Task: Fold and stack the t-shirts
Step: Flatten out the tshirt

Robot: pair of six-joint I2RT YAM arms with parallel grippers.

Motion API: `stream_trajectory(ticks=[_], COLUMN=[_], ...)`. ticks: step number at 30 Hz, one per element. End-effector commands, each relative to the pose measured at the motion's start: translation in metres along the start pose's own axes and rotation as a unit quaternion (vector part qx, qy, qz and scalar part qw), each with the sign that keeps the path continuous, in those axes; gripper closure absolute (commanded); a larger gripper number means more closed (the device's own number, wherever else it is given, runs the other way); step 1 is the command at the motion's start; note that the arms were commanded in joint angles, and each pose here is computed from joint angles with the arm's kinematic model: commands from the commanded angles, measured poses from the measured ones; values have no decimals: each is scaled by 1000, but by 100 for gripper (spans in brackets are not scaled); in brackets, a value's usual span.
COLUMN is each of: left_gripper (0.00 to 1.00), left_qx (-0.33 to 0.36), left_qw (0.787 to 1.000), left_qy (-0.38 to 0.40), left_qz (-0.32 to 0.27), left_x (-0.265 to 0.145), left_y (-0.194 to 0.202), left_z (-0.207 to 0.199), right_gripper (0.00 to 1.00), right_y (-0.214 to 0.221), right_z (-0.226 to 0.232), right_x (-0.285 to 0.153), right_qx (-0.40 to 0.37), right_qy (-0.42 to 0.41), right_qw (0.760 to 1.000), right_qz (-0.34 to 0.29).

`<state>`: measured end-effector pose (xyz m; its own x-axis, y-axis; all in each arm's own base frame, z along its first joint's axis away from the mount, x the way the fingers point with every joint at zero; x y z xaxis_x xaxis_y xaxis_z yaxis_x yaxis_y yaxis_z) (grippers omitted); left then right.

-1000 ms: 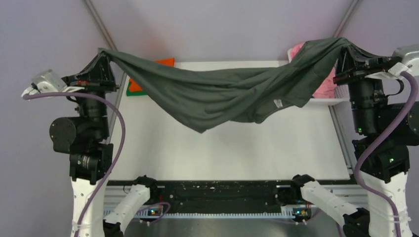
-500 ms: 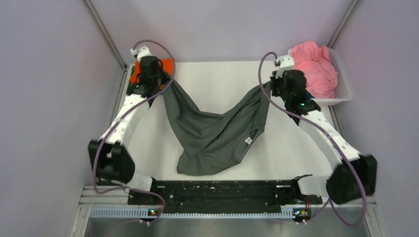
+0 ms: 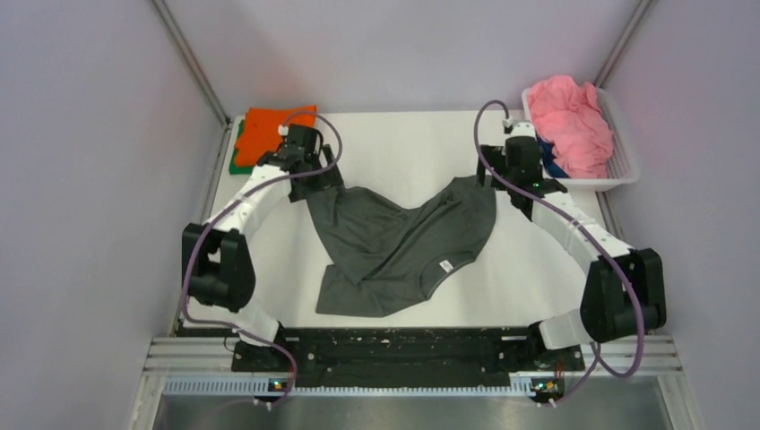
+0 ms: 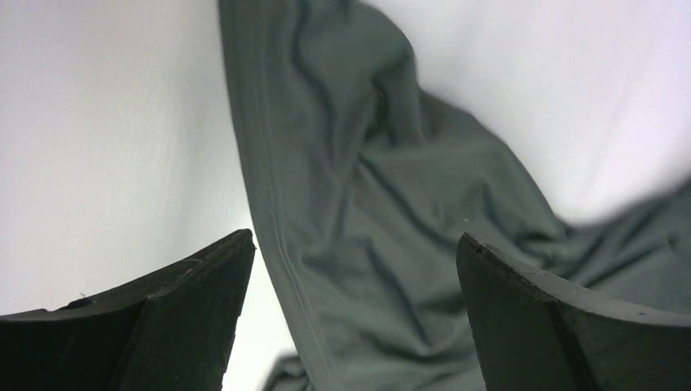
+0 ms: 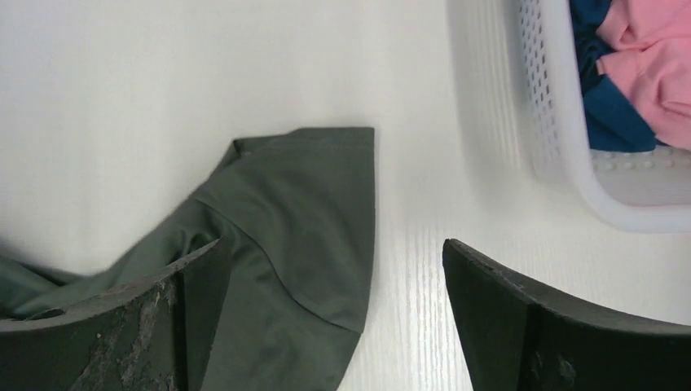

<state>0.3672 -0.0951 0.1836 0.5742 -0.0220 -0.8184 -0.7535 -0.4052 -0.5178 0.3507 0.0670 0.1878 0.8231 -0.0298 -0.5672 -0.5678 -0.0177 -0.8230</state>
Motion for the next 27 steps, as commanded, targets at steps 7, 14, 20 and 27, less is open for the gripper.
stream_trajectory(ticks=[7,14,20,27], left_gripper=[1,7,26,40], left_qx=[113,112,112,122], left_qw=[975,963,956,950], left_qy=[58,37,30,-9], left_qz=[184,241,268,288], left_x=[-71,-67,-47,-29], left_y=[149,194,208,218], left_z=[-12,-4,-10,-3], right_gripper=[1,1,2,2], right_y=[-1,26,37,42], right_z=[3,21,19,16], right_x=[-15,-12,-7,-6], right_qx=[108,129,127,122], right_qy=[0,-75,-59,-45], right_qw=[994,988,989,990], right_qz=[-30,27,50,53])
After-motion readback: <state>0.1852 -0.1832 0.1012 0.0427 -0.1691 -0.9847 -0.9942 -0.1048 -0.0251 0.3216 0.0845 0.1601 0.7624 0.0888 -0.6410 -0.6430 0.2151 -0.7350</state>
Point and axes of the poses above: each gripper's point midway between its finger pads, its own x axis out along the fingers, its own z axis along the line the jaws close on, y = z × x, the point moved 7 cm from there along -x, back along the fingers, and after that the axes turned 2 degrees about -x, right-handed, at the moved point
